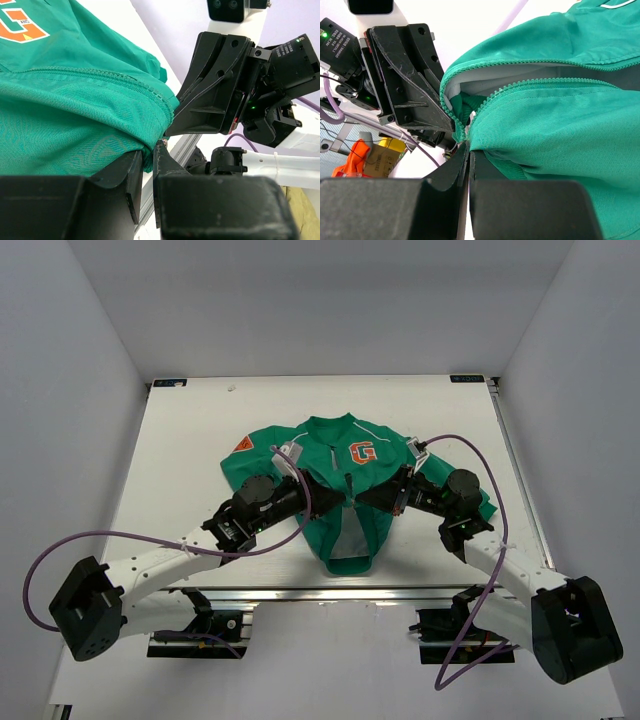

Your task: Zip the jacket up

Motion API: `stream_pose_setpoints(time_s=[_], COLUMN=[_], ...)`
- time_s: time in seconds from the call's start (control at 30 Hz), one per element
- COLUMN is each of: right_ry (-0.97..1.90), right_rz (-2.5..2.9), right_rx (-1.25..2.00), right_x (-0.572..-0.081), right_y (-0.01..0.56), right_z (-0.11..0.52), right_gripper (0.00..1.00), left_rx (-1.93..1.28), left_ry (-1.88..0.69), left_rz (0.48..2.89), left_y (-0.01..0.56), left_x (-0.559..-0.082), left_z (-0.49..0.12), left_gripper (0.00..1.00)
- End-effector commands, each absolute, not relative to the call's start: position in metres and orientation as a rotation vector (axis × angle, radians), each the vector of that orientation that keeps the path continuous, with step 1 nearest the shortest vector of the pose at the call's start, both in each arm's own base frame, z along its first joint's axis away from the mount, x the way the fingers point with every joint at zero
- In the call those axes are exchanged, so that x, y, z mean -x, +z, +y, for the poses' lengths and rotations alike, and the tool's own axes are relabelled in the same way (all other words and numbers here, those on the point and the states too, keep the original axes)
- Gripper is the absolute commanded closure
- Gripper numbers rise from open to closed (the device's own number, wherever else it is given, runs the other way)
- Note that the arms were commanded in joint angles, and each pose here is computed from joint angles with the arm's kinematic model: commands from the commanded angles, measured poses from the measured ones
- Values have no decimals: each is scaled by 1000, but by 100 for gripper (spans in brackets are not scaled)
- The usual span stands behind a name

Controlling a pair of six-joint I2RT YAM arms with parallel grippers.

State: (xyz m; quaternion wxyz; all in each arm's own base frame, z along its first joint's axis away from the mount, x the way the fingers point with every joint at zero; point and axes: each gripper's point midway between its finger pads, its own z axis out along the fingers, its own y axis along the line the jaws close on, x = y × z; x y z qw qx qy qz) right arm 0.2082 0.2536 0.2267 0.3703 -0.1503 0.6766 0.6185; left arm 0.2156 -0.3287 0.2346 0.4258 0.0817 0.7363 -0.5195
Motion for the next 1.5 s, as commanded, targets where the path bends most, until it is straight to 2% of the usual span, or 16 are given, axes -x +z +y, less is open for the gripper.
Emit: stream_pose_setpoints(time_s=[0.0, 0.6, 0.7, 0.73, 0.83, 1.07, 1.27, 1.37, 1.47], right_ry=[1579, 1612, 1623, 1625, 1620, 1649, 1666, 1672, 1672], right_rz=[1630, 1593, 1600, 1605, 1623, 1671, 1691, 1682, 1680], right_rx=[417, 414, 419, 419, 415, 385, 350, 344, 326], right_x=[-210, -211, -206, -205, -200, -192, -193, -195, -198], right_y=[246, 258, 256, 255, 250, 236, 228, 231, 232], right_z=[255, 256, 256, 255, 253, 251, 252, 253, 253], right_gripper=[100, 100, 100, 100, 100, 100, 100, 100, 100], left_rx=[-261, -323, -299, -287, -258, -231, -242, -249, -250], left_ry=[-1358, -1355, -1357, -1358, -1358, -1386, -1413, -1424, -1430], left_rz=[1809, 1871, 1893, 1888, 1898, 1889, 1891, 1892, 1886], left_y=[246, 236, 233, 234, 232, 231, 229, 228, 229], left_x=[-206, -198, -199, -200, -202, -201, -201, -199, -199], left_z=[-335, -337, -337, -337, -337, -337, -340, -342, -341], left_gripper=[100, 100, 73, 55, 40, 40, 49, 51, 58])
